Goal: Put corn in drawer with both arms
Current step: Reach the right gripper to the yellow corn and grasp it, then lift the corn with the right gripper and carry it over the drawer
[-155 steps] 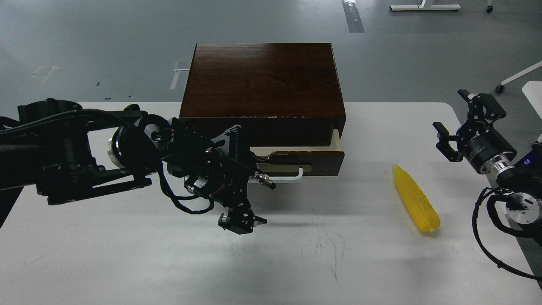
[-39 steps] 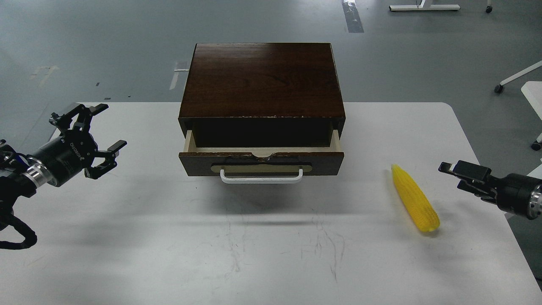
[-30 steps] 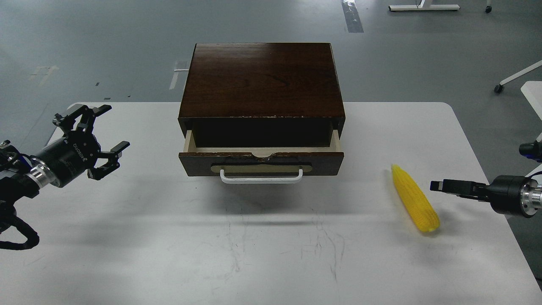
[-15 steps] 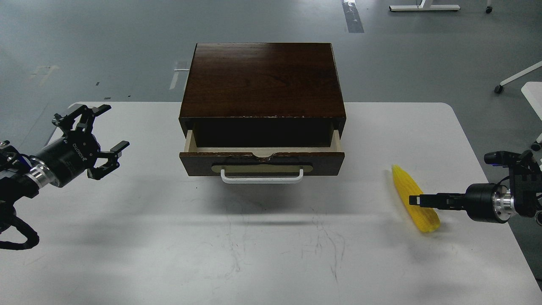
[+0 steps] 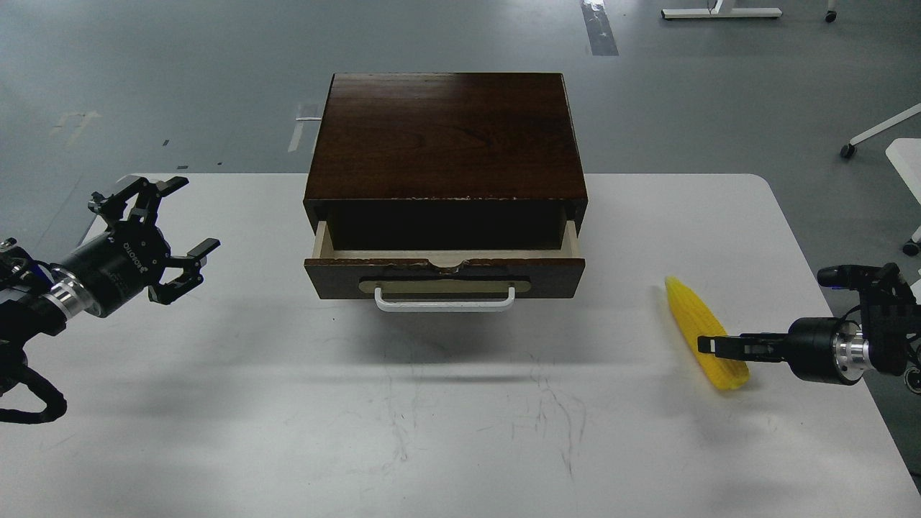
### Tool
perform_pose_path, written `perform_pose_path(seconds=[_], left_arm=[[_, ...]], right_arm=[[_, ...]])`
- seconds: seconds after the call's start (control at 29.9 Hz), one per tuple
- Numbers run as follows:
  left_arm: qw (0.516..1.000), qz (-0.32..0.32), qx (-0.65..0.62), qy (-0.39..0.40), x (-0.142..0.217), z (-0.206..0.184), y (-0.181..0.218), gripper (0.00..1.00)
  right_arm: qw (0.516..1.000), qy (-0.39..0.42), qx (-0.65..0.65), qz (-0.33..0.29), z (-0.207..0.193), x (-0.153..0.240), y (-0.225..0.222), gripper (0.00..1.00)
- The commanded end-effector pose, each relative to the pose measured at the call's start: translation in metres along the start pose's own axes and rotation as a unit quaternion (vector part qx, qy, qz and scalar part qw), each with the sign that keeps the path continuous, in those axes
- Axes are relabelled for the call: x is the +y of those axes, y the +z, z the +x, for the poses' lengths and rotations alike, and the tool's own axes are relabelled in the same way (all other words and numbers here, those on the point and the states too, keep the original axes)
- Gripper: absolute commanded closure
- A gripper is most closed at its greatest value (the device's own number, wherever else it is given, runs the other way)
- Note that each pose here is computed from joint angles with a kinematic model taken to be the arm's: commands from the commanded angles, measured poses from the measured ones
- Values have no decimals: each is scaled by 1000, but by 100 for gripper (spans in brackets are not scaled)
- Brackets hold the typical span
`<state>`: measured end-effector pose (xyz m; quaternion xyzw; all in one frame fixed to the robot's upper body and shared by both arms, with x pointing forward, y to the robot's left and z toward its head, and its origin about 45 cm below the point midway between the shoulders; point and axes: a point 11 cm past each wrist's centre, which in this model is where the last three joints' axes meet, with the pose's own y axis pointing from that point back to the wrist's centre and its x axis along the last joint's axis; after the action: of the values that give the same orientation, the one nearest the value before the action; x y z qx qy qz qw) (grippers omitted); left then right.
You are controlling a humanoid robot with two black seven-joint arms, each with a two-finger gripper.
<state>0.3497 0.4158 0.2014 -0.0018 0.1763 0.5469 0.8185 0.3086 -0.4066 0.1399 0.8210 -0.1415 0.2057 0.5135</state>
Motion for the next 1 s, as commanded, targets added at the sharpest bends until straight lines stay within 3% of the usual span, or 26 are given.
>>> perform_pose_path(seconds=[0.0,0.23,0.4,0.6,0.74,0.97], left_arm=[[1000,0,-1,0,0,0,0,2],[1000,-3,-1,-1,-1,-1,2,2],[1000,-6,0,-3,-1,-2,4,2],[1000,-12,0,-3,-2,-2,7,2],[1000,-12,-1,0,-2,0,8,2],[1000,-14,-5,3,0,3,12,2]], right_arm=[[1000,13,9,10,13,4,-9,100],[994,84,64,35,85,39,-45,100],[975,131,171,52,166,74,-110,100],[940,113,315,63,216,75,-205,100],[910,94,397,76,222,58,-260,100],[837,50,532,115,194,6,-341,100]])
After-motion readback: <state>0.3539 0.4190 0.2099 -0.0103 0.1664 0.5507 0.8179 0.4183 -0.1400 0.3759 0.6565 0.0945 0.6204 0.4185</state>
